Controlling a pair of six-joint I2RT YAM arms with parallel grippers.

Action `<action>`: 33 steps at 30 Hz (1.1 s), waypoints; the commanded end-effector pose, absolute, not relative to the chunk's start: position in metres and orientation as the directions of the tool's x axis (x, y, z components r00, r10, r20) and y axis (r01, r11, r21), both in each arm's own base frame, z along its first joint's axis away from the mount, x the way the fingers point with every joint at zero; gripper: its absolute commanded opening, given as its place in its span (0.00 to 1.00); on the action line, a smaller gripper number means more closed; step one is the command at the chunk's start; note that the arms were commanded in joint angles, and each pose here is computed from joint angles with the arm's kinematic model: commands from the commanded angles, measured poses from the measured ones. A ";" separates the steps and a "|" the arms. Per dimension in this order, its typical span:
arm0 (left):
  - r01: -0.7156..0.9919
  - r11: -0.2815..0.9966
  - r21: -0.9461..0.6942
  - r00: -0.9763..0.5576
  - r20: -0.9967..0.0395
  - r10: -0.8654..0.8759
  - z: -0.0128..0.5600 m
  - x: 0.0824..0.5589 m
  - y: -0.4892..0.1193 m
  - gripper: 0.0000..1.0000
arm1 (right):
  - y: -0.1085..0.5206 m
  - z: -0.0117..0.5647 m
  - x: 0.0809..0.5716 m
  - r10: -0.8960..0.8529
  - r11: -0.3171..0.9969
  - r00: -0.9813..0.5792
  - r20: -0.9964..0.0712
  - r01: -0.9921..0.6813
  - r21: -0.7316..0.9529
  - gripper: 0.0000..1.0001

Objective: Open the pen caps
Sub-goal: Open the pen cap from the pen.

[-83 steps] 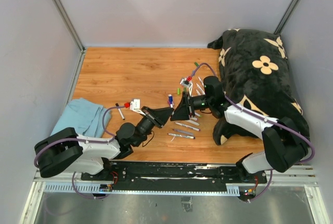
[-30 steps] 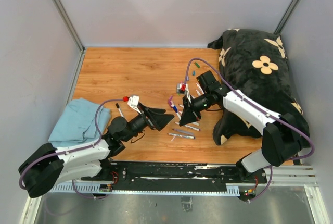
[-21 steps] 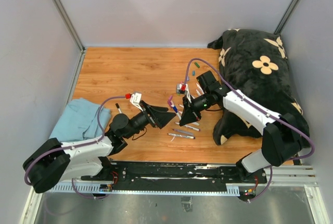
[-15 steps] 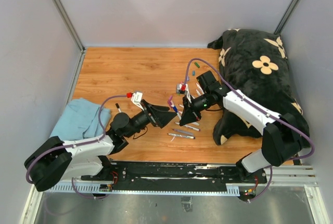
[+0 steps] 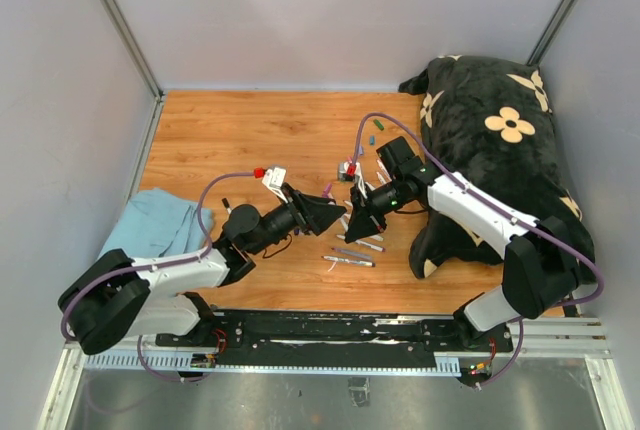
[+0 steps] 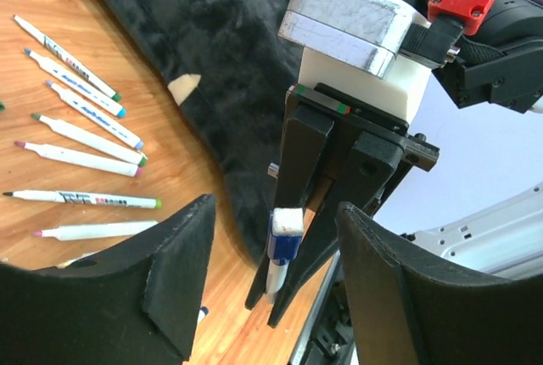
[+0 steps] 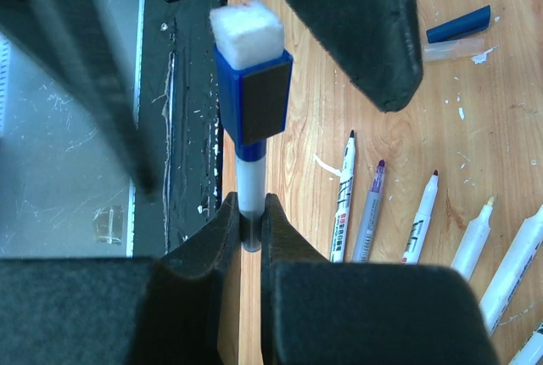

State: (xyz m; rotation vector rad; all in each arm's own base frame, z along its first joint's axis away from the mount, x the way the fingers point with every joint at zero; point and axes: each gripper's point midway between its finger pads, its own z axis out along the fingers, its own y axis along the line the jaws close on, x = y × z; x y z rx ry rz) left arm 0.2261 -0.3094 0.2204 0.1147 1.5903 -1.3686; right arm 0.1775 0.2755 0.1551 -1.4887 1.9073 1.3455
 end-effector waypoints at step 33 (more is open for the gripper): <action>0.635 0.274 -0.723 -0.446 -0.632 -0.634 0.249 0.235 -0.298 0.00 | 0.288 0.184 0.177 -0.450 -0.023 -0.385 -0.806 -0.897 0.442 0.01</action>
